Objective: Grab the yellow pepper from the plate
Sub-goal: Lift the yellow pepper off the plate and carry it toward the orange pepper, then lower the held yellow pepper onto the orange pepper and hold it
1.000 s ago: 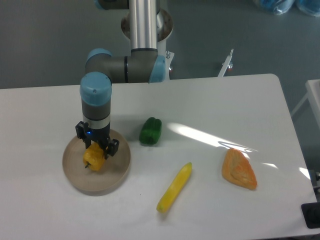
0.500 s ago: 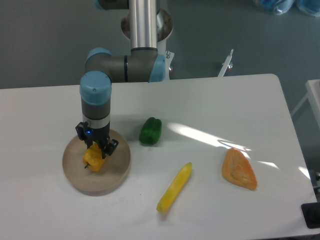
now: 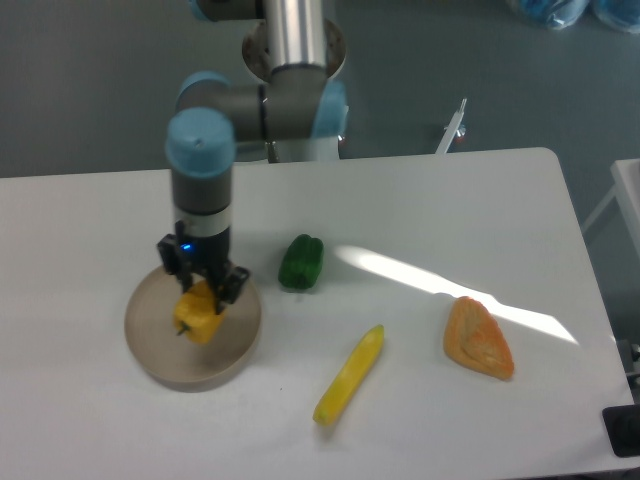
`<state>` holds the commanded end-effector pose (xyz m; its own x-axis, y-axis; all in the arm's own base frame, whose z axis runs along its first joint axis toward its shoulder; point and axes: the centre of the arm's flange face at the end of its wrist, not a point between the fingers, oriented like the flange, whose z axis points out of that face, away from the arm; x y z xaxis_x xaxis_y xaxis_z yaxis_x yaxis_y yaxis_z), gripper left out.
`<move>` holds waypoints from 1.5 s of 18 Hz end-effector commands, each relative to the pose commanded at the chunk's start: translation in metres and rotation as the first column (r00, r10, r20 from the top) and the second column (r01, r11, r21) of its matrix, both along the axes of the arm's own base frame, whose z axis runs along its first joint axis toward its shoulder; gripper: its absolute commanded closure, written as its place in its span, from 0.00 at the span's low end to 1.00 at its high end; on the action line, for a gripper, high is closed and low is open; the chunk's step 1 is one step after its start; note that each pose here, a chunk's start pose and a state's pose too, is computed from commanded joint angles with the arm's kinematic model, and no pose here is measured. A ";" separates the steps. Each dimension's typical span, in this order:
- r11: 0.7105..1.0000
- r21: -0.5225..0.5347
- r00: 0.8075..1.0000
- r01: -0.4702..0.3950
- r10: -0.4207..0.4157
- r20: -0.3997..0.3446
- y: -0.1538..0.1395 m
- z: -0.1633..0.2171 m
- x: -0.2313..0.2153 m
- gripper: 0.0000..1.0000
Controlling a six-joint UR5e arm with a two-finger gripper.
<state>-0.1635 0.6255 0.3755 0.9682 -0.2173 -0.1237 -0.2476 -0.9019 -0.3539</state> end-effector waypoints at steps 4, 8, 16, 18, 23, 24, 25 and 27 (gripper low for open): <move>0.997 -0.055 0.998 0.047 -0.049 -0.042 -0.029 0.003 -0.083 0.57; 0.996 -0.052 0.991 0.076 -0.081 -0.109 -0.056 0.020 -0.153 0.57; 0.987 -0.116 0.970 0.111 -0.133 -0.204 -0.065 0.017 -0.238 0.57; 0.986 -0.123 0.968 0.112 -0.137 -0.212 -0.066 0.016 -0.246 0.57; 0.988 -0.128 0.973 0.085 -0.110 -0.204 -0.079 0.032 -0.263 0.57; 0.988 -0.131 0.974 0.079 -0.105 -0.200 -0.084 0.038 -0.264 0.59; 0.988 -0.130 0.974 0.079 -0.104 -0.201 -0.086 0.042 -0.262 0.60; 0.988 -0.130 0.974 0.080 -0.105 -0.203 -0.084 0.043 -0.261 0.60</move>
<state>-0.4243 0.5412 0.4188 0.8988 -0.3305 -0.2879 -0.3889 -0.9043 -0.1761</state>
